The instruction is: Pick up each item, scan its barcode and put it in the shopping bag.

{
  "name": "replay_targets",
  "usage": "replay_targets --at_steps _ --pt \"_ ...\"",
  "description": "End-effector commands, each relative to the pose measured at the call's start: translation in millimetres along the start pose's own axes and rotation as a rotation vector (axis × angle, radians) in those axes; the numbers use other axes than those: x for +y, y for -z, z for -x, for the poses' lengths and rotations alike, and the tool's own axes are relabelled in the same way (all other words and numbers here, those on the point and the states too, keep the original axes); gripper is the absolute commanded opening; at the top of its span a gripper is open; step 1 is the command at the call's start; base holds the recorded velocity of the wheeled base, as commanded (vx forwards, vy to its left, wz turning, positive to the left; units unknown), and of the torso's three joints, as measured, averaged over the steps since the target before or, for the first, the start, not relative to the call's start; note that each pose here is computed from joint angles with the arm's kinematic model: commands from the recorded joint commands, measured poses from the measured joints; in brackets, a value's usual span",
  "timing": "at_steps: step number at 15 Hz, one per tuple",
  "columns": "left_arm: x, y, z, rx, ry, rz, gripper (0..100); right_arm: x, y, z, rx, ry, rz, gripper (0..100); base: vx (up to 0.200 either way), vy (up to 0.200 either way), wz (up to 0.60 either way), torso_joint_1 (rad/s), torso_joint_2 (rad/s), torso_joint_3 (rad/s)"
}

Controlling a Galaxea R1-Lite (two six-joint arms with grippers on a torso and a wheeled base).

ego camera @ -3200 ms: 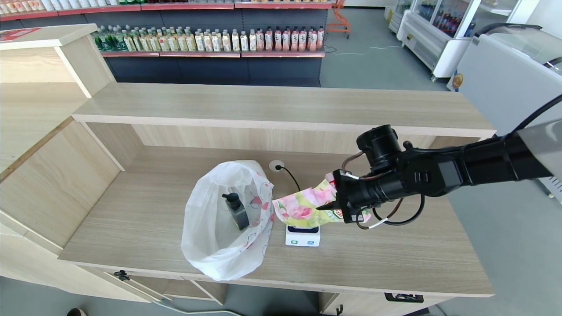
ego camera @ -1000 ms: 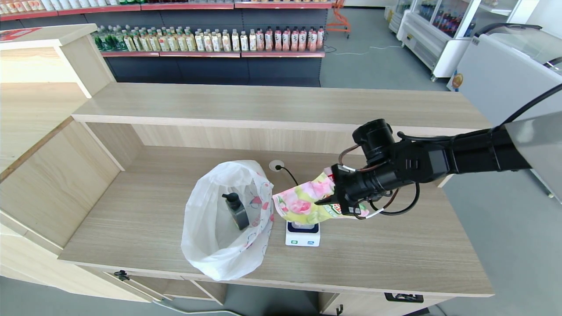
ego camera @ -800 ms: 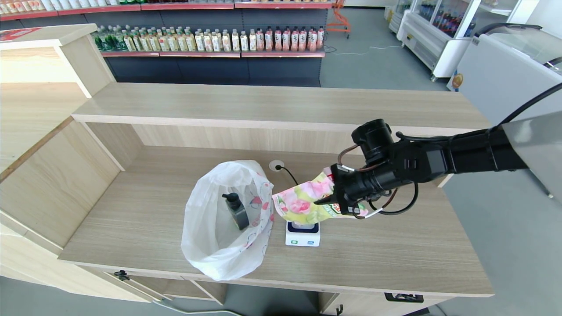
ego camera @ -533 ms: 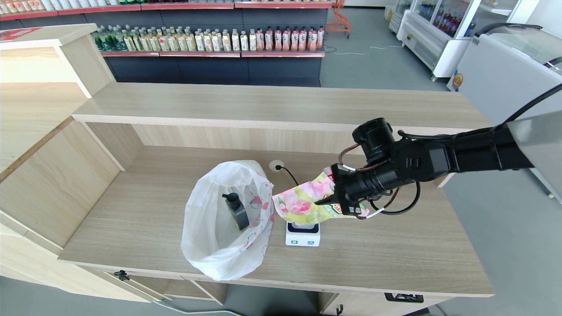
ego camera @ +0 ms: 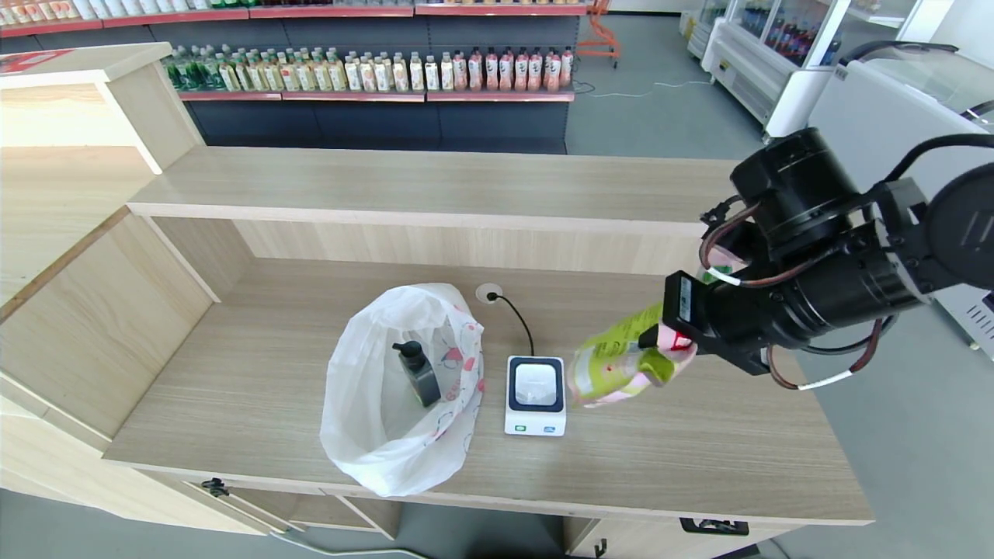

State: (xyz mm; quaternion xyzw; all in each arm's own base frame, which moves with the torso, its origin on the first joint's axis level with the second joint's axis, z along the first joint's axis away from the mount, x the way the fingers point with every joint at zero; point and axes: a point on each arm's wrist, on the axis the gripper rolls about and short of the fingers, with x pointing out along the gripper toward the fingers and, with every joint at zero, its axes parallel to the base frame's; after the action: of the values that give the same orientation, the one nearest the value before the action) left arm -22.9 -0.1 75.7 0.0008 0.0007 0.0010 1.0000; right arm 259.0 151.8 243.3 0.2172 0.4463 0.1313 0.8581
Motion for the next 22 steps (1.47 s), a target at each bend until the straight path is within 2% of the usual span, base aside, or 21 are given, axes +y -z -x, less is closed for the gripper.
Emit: replay_targets --at_steps 1,3,5,12,17,18,20,21,22 --pt "0.0 0.1 0.0 0.000 -0.001 0.000 100 12.7 19.1 30.1 -0.051 -0.019 0.144 0 0.000 0.000 0.00 0.000 0.00 0.000" --pt "0.0 0.1 0.0 0.000 -0.001 0.000 100 23.2 18.6 33.0 -0.104 -0.022 0.246 0 0.000 0.000 0.00 0.000 0.00 0.000" --pt "0.0 0.1 0.0 0.000 -0.001 0.000 100 23.8 18.3 38.9 -0.125 -0.017 0.338 0 0.000 0.000 0.00 0.000 0.00 0.000" --pt "0.0 0.1 0.0 0.000 -0.001 0.000 100 16.2 15.9 52.3 -0.158 -0.009 0.404 0 0.000 0.200 0.00 -0.001 0.00 0.004" --pt "0.0 0.1 0.0 0.000 -0.001 -0.003 100 6.4 2.7 37.6 -0.171 0.036 0.472 0 0.000 0.160 0.00 -0.001 0.00 0.005" --pt "0.0 0.1 0.0 0.000 -0.001 -0.003 100 8.8 0.3 34.7 -0.187 0.004 0.477 0 0.000 0.000 0.00 0.000 0.00 0.000" --pt "0.0 0.1 0.0 0.000 -0.001 -0.003 100 13.4 -1.1 30.8 -0.197 -0.142 0.501 0 0.000 0.000 0.00 0.000 0.00 0.000" --pt "0.0 0.1 0.0 0.000 -0.001 -0.003 100 12.7 -0.2 18.0 -0.196 -0.198 0.571 0 0.000 0.000 0.00 0.000 0.00 0.000" --pt "0.0 0.1 0.0 0.000 -0.001 -0.003 100 9.5 -0.5 3.9 -0.192 -0.191 0.627 0 0.000 0.000 0.00 0.000 0.00 0.000"
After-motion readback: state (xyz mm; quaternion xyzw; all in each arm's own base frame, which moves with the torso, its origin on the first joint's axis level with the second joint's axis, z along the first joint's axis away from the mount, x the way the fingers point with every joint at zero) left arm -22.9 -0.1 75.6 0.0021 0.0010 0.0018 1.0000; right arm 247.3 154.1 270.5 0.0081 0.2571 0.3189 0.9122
